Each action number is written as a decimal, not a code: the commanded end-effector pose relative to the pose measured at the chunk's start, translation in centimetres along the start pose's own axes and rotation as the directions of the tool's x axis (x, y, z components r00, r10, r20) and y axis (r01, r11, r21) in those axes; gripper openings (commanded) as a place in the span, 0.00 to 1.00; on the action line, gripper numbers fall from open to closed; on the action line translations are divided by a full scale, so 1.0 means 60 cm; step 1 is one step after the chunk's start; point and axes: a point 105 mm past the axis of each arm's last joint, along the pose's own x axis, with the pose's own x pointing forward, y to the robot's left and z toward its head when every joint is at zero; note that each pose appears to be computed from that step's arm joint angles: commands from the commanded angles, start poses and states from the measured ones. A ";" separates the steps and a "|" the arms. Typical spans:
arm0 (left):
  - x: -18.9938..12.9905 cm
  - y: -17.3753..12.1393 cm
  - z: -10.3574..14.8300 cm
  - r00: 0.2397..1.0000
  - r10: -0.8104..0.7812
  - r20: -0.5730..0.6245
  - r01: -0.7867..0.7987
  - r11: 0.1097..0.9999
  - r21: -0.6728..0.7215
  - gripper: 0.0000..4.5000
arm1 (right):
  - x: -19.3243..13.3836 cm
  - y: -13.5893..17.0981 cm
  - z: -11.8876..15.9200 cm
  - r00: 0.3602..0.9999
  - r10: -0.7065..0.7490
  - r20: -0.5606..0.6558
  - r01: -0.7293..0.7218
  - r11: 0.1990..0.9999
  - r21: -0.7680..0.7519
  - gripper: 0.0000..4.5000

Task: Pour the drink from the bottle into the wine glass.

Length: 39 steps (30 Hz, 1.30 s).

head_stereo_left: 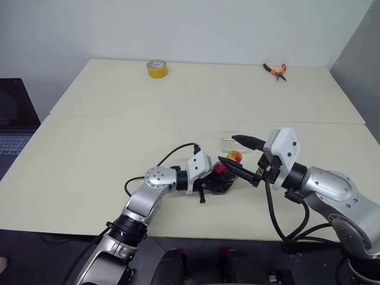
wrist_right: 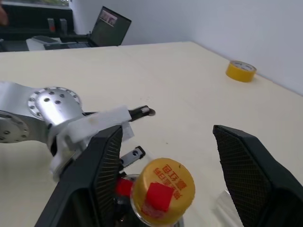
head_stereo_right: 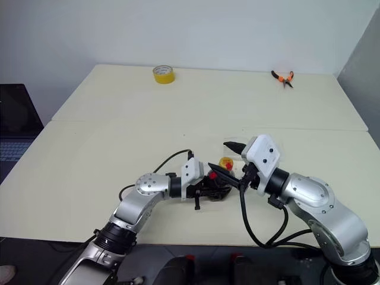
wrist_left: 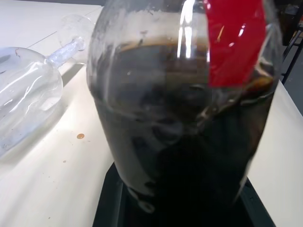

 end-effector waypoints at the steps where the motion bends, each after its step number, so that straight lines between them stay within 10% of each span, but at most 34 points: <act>1: 0.004 0.002 0.026 0.999 -0.012 0.040 0.010 0.998 0.057 0.18 | -0.004 -0.018 0.007 0.998 -0.057 0.020 0.058 0.998 -0.038 0.72; 20: 0.001 0.004 0.021 0.999 -0.013 0.034 0.011 0.998 0.055 0.17 | -0.087 -0.003 -0.014 0.995 0.040 -0.095 -0.033 0.997 0.071 0.72; 39: 0.005 0.003 0.022 0.999 -0.023 0.032 0.021 0.998 0.060 0.17 | -0.003 -0.004 0.014 1.000 -0.027 -0.002 0.027 0.999 -0.024 0.72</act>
